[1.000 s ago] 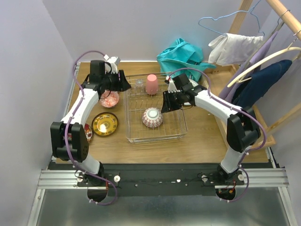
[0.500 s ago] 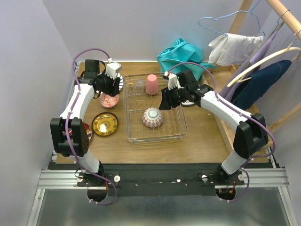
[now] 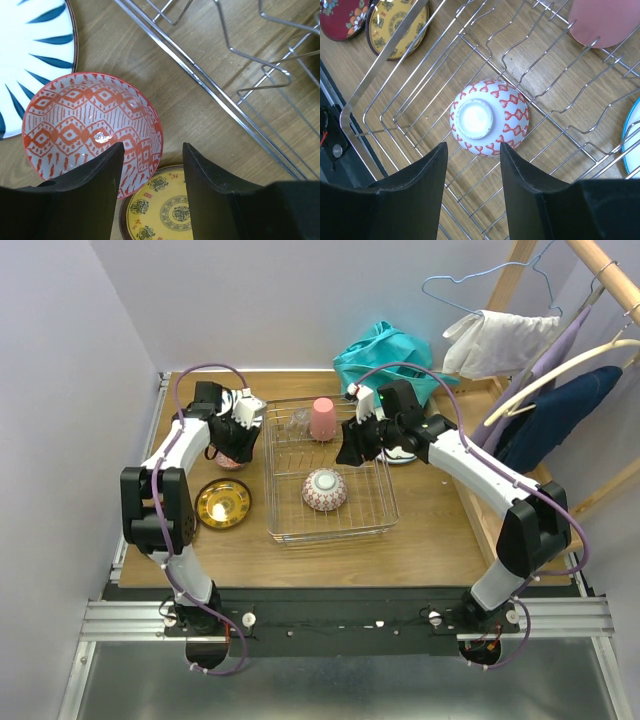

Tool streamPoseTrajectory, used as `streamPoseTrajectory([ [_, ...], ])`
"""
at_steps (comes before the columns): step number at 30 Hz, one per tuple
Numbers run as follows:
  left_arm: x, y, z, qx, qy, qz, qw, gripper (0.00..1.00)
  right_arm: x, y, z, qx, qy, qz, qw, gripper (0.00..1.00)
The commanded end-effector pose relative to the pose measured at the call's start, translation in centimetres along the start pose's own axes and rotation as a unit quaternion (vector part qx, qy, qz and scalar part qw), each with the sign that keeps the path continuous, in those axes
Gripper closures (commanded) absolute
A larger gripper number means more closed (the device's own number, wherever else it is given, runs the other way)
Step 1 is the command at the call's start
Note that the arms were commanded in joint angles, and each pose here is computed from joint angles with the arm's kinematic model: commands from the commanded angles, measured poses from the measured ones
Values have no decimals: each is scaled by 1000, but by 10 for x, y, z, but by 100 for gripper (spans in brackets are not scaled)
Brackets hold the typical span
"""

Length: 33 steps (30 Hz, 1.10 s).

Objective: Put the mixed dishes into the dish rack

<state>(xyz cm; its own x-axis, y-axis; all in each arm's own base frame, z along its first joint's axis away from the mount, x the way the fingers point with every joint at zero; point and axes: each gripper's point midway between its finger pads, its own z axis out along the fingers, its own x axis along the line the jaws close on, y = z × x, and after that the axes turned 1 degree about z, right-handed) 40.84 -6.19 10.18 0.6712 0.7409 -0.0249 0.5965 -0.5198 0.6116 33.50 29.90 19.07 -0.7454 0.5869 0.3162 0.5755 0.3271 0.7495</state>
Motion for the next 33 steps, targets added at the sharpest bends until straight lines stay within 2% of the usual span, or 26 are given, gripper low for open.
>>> streamPoseTrajectory([
  [1, 5, -23, 12, 35, 10, 1, 999, 42, 8, 6, -1, -9, 24, -28, 999, 46],
  [9, 7, -38, 19, 54, 18, 1, 998, 45, 14, 3, 9, 6, 29, -68, 997, 47],
  [15, 8, -40, 20, 57, 21, 0, 998, 48, 7, 3, 22, 13, 13, -66, 998, 48],
  [18, 6, -45, 22, 64, 17, -3, 998, 54, 10, 6, 27, 16, 20, -69, 997, 48],
  [21, 3, -48, 21, 67, 13, -3, 998, 68, 15, 4, 34, 24, 24, -80, 996, 48],
  [22, 2, -49, 21, 67, 12, -2, 998, 79, 15, 3, 35, 25, 25, -85, 996, 49],
  [25, 0, -45, 14, 59, 13, 3, 998, 90, 22, -2, 41, 36, 36, -96, 994, 49],
  [29, -2, -29, -2, 31, 22, 11, 999, 100, 29, -13, 48, 55, 49, -111, 991, 50],
  [33, -4, -10, -17, 0, 29, 12, 1000, 100, 35, -23, 52, 69, 58, -129, 988, 51],
])
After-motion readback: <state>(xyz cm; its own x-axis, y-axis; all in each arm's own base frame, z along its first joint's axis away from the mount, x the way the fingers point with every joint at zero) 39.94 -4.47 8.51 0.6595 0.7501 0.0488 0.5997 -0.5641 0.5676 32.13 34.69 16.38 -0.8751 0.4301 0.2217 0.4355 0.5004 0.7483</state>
